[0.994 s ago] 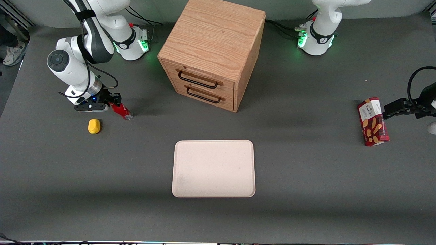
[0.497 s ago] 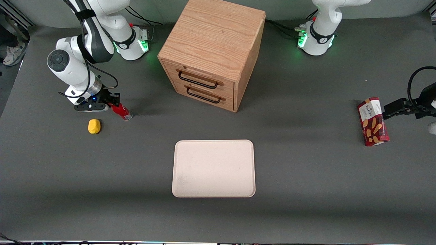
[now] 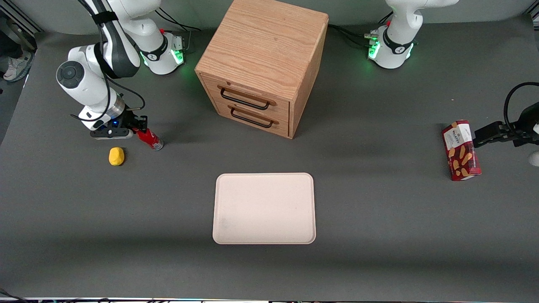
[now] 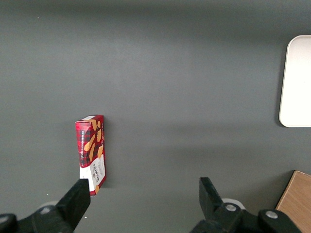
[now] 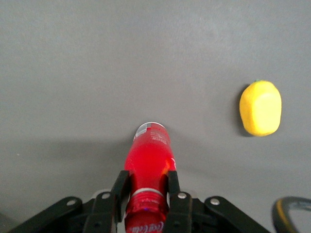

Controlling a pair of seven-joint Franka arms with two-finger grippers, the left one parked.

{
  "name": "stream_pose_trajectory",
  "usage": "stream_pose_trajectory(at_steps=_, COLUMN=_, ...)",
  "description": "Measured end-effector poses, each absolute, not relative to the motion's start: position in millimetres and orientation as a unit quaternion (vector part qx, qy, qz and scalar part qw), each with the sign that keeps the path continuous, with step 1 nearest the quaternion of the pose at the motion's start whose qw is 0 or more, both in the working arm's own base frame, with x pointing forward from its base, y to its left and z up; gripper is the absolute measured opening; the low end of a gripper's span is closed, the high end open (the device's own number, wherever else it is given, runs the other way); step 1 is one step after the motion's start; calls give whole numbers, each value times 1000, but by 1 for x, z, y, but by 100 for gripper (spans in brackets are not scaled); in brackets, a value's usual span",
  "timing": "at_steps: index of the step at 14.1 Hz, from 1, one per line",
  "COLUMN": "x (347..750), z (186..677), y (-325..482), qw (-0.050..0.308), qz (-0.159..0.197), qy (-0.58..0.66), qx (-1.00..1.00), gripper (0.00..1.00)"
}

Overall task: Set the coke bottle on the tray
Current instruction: 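Close the right gripper around the bottle's neck, then lift the bottle and carry it with the right gripper to the tray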

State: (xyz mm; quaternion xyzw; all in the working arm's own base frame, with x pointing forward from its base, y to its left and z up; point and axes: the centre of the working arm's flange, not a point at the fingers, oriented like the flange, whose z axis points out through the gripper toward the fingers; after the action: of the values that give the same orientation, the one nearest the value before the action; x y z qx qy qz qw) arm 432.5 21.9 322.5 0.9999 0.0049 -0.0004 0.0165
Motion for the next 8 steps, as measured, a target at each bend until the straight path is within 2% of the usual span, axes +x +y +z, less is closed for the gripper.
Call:
stream_pose_trajectory(at_steps=5, x=470, z=382, y=20, qw=22, qz=15, qy=10, qx=1000, gripper=36)
stream_pose_trajectory(at_steps=8, x=499, z=430, y=18, qw=32, qz=4, qy=21, qx=999, gripper=36)
